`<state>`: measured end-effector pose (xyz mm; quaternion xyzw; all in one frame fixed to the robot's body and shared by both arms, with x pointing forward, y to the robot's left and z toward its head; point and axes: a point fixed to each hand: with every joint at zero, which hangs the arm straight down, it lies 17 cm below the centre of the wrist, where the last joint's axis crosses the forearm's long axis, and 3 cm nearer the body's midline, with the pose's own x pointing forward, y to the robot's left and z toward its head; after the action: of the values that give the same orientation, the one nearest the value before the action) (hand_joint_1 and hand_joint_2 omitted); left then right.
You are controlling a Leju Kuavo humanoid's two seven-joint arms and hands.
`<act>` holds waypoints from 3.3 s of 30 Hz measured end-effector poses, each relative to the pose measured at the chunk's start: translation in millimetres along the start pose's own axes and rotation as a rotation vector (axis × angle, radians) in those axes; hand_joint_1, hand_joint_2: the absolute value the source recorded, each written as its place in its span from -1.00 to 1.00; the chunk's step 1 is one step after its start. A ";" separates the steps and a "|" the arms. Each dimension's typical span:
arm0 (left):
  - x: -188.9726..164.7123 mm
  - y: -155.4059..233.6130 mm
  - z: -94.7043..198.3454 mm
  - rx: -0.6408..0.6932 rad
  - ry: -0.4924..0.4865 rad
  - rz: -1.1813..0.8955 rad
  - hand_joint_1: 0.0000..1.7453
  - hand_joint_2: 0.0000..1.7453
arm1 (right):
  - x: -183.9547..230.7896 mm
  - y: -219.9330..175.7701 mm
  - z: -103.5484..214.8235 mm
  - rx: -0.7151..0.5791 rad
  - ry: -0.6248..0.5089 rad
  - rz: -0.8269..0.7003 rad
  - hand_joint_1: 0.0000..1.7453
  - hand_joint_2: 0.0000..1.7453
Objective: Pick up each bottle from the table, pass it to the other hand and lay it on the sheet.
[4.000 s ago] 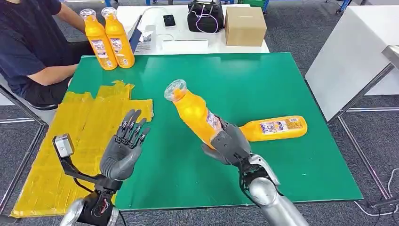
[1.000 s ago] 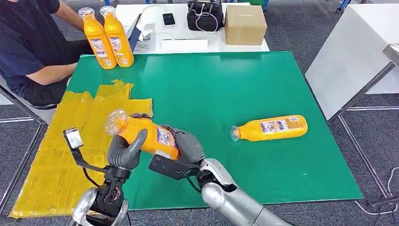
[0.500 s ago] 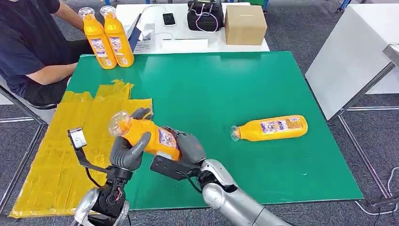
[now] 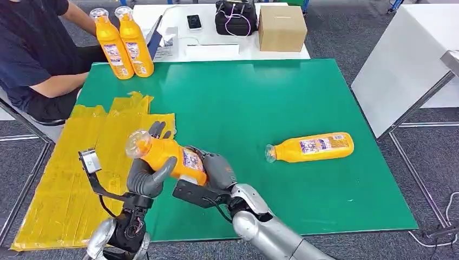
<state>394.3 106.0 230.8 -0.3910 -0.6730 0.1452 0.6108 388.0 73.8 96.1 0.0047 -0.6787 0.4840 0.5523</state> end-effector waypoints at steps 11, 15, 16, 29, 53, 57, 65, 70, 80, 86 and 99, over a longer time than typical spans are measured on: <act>1.0 2.6 0.0 0.020 -0.021 -0.045 -1.00 1.00 | 2.3 5.6 0.8 0.017 -0.008 0.024 1.00 1.00; 3.0 3.8 -0.3 0.027 -0.035 -0.064 -1.00 1.00 | 3.0 10.3 1.7 0.029 -0.008 0.032 1.00 1.00; 4.8 4.3 -0.7 0.031 -0.045 -0.076 -1.00 1.00 | 2.8 12.3 2.3 0.034 -0.008 0.033 1.00 1.00; 23.6 4.6 -1.3 0.058 -0.142 -0.203 1.00 1.00 | 7.8 25.2 3.6 0.037 0.000 0.020 1.00 1.00; 24.3 -4.9 -0.2 0.006 -0.139 -0.149 1.00 1.00 | 1.3 23.0 4.5 0.043 0.013 0.021 1.00 1.00; 24.0 -5.9 -0.4 0.001 -0.136 -0.143 1.00 1.00 | 0.8 22.0 4.3 0.041 0.012 0.026 1.00 1.00; 22.8 -10.7 0.5 -0.025 -0.131 -0.137 1.00 1.00 | -8.7 8.2 6.8 0.003 0.024 0.036 1.00 1.00; 22.2 -14.0 1.1 -0.042 -0.129 -0.137 1.00 1.00 | -15.1 -1.3 10.6 -0.034 0.035 0.029 -1.00 1.00; 46.9 -21.4 8.2 -0.059 -0.215 -0.172 1.00 1.00 | -46.9 -45.0 41.3 -0.192 0.087 0.032 -1.00 -1.00; 58.6 -4.5 15.5 -0.011 -0.248 -0.205 1.00 1.00 | -59.2 -70.4 56.8 -0.251 0.111 0.047 -1.00 -1.00; 84.0 2.3 21.2 0.048 -0.366 -0.419 1.00 1.00 | -66.4 -85.4 72.2 -0.292 0.122 0.066 -1.00 -1.00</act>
<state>379.7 172.6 284.3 -0.1961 -0.8349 0.0998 0.5046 406.3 -54.5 107.3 -0.1272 -0.7070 0.3973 0.5710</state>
